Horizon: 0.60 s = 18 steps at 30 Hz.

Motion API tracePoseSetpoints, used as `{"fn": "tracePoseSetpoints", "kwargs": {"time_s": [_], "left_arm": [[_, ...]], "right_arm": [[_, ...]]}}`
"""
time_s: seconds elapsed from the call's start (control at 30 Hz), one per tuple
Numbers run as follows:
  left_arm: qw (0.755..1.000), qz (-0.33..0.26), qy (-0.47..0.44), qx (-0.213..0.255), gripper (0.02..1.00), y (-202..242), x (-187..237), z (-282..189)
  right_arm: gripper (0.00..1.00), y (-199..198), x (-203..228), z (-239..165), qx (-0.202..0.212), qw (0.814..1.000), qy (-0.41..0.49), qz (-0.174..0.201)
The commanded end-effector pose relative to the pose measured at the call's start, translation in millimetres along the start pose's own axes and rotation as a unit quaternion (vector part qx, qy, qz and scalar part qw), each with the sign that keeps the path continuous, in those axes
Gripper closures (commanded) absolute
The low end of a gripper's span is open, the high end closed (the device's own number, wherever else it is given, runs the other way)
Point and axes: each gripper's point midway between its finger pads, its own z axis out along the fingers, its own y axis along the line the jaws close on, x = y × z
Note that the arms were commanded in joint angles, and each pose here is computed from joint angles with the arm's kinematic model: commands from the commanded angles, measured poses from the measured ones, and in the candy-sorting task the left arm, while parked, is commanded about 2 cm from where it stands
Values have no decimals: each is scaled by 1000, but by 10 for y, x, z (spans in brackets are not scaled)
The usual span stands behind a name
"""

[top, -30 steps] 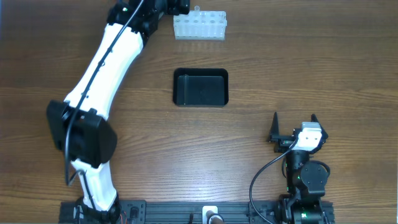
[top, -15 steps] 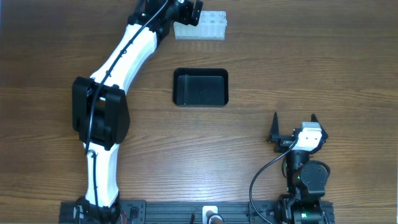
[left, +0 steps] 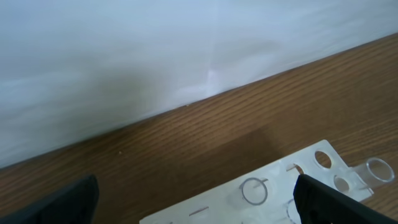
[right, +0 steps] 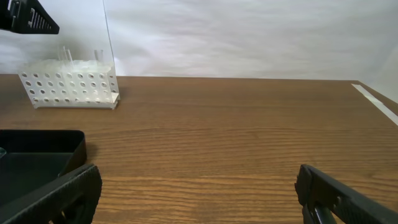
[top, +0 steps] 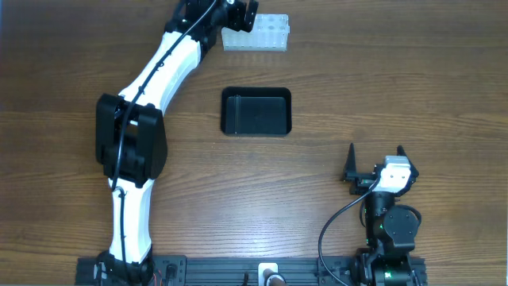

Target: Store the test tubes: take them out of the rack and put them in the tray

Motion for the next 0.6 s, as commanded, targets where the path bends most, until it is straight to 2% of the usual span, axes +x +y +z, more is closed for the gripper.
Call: {"fn": "tracePoseSetpoints", "kwargs": {"time_s": [0.03,0.6], "left_arm": [[1000,6,15,4,18,24,218,175],[1000,6,9,2,20,53,256,252]], "right_arm": [[7,-10,16,-1,2,1000,0,-2],[9,-10,16,-1,2,1000,0,-2]]}}
